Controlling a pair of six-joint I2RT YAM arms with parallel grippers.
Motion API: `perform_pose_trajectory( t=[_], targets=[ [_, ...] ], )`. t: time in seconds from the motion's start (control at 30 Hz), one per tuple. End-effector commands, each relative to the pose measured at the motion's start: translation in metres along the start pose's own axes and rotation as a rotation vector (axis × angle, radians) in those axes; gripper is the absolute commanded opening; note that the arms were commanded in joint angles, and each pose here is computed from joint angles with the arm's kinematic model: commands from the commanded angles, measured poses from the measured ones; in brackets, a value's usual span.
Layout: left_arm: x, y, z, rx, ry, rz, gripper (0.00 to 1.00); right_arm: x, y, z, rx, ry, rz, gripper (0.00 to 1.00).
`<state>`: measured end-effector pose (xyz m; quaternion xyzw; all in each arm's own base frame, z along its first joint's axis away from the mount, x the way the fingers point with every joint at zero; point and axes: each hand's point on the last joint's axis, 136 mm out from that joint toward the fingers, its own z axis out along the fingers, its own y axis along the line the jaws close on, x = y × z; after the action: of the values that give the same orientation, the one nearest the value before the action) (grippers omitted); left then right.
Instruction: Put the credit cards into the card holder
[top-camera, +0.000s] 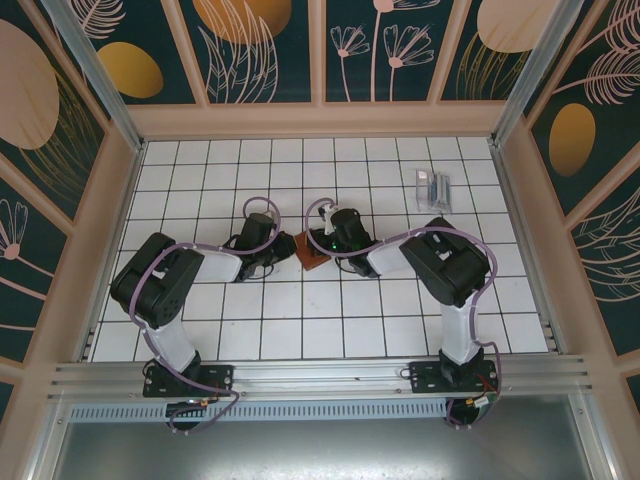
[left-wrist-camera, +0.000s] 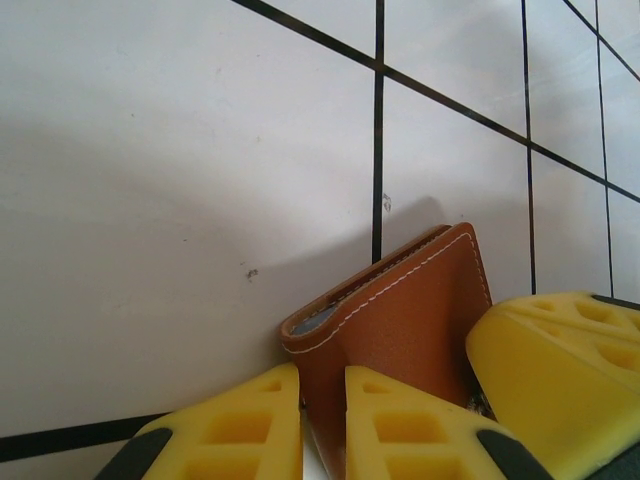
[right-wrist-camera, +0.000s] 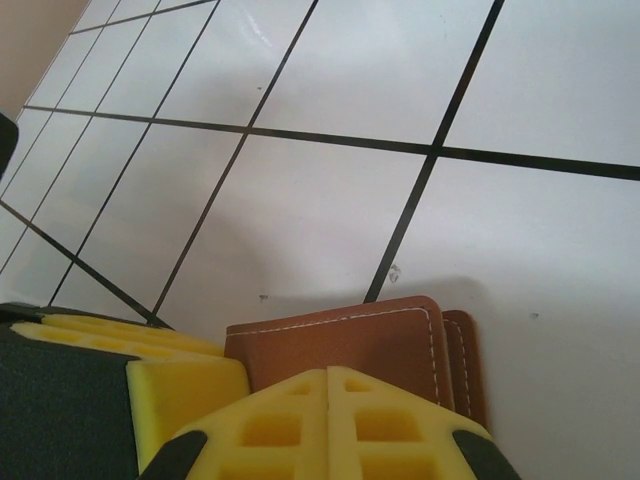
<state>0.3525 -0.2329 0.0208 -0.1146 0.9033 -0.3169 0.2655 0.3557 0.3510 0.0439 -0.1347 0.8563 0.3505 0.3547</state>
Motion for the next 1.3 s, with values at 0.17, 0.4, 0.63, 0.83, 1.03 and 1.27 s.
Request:
perform_pose_trajectory(
  t=[0.17, 0.4, 0.63, 0.83, 1.03, 1.27],
  targets=[
    [0.032, 0.023, -0.003, -0.073, 0.103, -0.025, 0.16, 0.007, 0.0, -0.006, -0.009, 0.038, -0.049, 0.0],
    [0.032, 0.022, -0.002, -0.076, 0.108, -0.023, 0.16, 0.022, -0.001, -0.002, 0.006, 0.057, -0.066, 0.0],
    [0.032, 0.023, -0.005, -0.083, 0.107, -0.021, 0.16, 0.021, -0.004, -0.008, 0.036, 0.075, -0.141, 0.0],
    [0.032, 0.021, -0.004, -0.076, 0.11, -0.026, 0.15, 0.029, -0.003, 0.002, 0.025, 0.1, -0.159, 0.0],
    [0.036, 0.021, -0.002, -0.058, 0.126, -0.04, 0.15, 0.031, -0.007, 0.008, 0.068, 0.078, -0.139, 0.0],
    [0.036, 0.022, -0.002, -0.064, 0.122, -0.033, 0.14, 0.03, -0.008, 0.006, 0.075, 0.086, -0.151, 0.0]
  ],
)
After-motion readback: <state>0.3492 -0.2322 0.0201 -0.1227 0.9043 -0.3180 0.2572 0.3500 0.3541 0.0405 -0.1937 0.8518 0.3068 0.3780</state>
